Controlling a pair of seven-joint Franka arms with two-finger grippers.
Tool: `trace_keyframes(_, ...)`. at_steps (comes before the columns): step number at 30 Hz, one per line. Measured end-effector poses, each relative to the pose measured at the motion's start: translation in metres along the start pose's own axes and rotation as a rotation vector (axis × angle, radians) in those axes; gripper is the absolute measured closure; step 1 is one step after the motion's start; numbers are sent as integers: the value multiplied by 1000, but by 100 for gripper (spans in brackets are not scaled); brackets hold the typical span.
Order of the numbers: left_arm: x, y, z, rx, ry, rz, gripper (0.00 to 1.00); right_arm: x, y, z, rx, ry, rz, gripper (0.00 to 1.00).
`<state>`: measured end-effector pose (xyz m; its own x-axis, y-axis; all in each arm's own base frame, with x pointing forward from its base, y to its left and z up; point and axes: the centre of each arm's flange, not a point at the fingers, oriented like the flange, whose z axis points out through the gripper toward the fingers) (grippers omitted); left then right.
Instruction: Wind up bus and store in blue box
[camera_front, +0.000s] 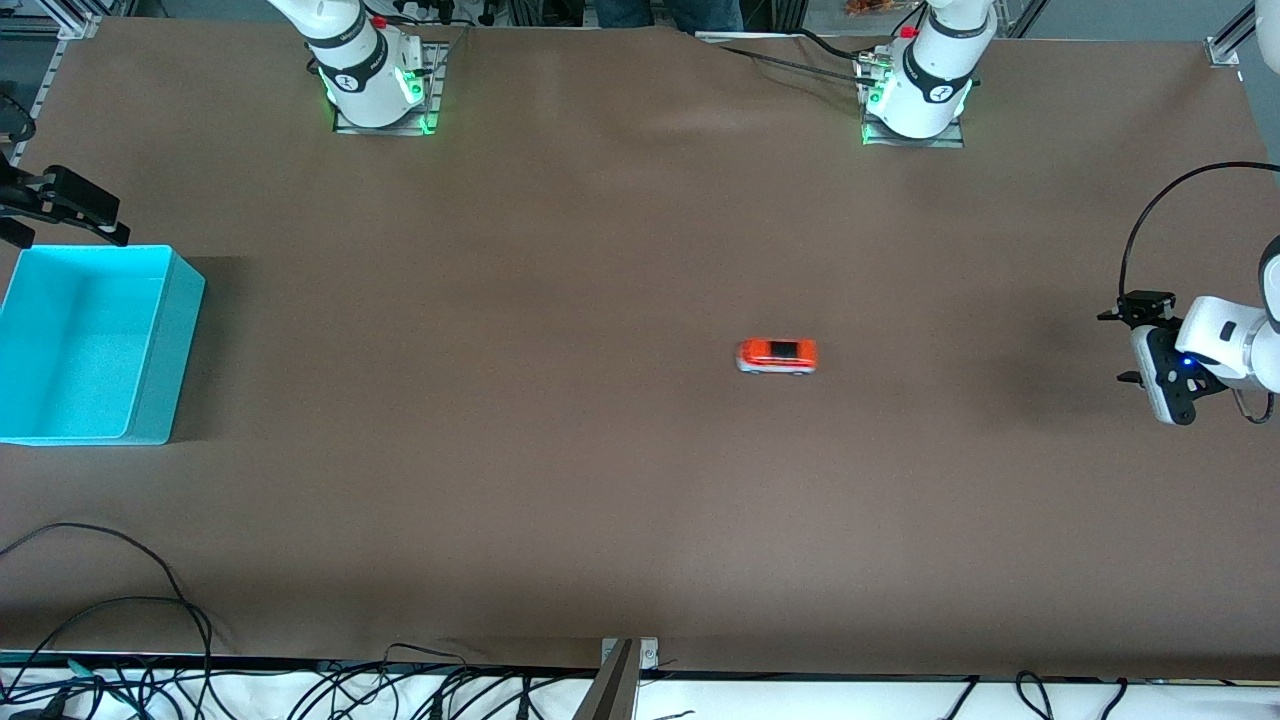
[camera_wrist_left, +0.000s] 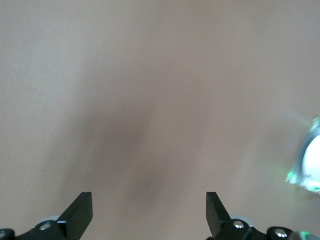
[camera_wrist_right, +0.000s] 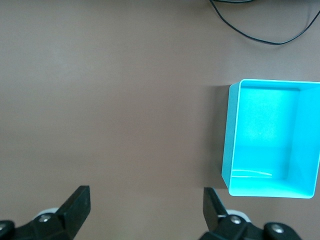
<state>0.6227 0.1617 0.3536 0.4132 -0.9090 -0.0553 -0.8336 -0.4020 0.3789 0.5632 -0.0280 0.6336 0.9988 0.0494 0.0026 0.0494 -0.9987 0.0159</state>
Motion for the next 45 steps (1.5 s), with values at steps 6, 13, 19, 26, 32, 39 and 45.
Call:
trace_keyframes(6, 33, 23, -44, -30, -33, -57, 0, 0, 0, 1, 0, -1, 0, 0)
trace_keyframes(13, 52, 43, -75, -49, -48, -133, 0, 1, 0, 1, 0, 0, 0, 0)
trace_keyframes(19, 76, 63, -95, -40, -39, -206, 0, 1, 0, 1, 0, 1, 0, 0)
trace_keyframes(26, 96, 86, -108, -28, -59, -234, 0, 1, 0, 1, 0, 1, 0, 0)
trace_keyframes(32, 102, 91, -112, -18, -61, -227, 0, 1, 0, 1, 0, 2, 0, 0)
trace_keyframes(39, 123, 106, -128, 52, -45, -198, 0, 2, 0, 2, 0, 1, 0, 0)
trace_keyframes(45, 138, 111, -149, 229, 40, -184, 0, 2, 0, 2, 0, 1, -1, 0)
